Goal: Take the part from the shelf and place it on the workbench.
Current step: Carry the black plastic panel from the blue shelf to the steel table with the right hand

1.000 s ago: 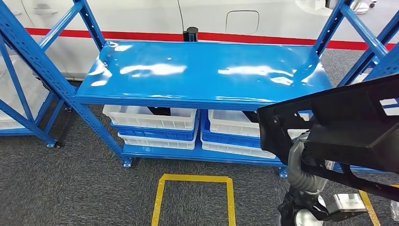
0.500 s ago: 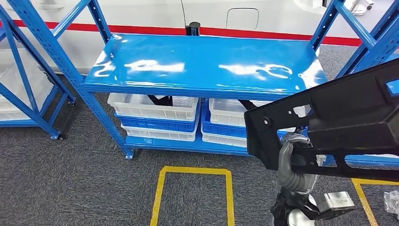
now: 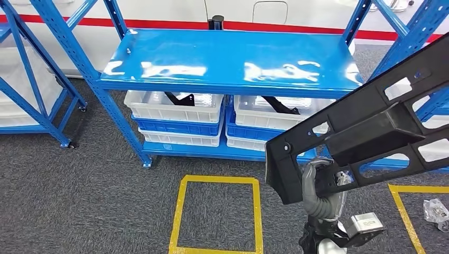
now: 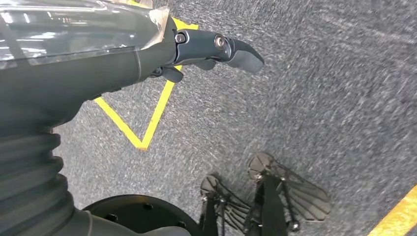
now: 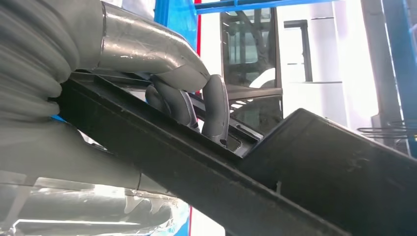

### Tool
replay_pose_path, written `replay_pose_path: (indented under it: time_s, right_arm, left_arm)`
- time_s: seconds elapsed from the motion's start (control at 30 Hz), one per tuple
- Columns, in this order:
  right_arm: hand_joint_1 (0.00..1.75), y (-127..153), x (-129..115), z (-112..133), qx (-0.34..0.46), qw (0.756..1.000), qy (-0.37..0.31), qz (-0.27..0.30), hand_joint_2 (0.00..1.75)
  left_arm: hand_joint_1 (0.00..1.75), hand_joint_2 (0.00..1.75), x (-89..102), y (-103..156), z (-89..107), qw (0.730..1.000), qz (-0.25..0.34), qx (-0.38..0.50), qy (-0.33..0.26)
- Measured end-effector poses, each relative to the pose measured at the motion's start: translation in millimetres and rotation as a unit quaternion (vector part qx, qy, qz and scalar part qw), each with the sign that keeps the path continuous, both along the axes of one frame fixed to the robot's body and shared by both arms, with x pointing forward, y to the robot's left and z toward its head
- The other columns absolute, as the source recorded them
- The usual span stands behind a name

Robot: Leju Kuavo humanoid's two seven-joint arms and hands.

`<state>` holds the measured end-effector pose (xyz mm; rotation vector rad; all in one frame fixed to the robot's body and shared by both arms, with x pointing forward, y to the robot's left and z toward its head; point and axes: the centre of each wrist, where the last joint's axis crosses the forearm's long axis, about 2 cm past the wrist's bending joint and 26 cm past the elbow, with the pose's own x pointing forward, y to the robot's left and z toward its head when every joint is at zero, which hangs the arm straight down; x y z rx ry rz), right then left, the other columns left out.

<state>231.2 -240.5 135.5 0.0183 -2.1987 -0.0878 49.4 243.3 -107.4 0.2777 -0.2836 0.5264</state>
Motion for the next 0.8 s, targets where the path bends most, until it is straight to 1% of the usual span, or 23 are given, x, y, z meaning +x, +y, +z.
replay_pose_path:
  time_s: [0.3, 0.5, 0.8]
  right_arm:
    - [1.75, 0.6, 2.5, 0.2, 0.003, 1.0, 0.002, 0.003, 1.75]
    - [1.75, 0.8, 7.8, 3.7, 0.008, 1.0, -0.005, 0.005, 1.75]
    - [1.75, 2.5, 12.5, 2.5, 0.004, 1.0, -0.003, 0.016, 1.75]
  left_arm:
    - [0.0, 1.75, -1.5, -1.0, -0.1, 1.0, 0.003, 0.002, -0.001]
    - [0.0, 1.75, 0.3, -3.2, 0.4, 1.0, 0.004, 0.005, -0.001]
    - [0.0, 1.75, 3.9, -8.5, 1.4, 1.0, 0.007, 0.0, -0.005]
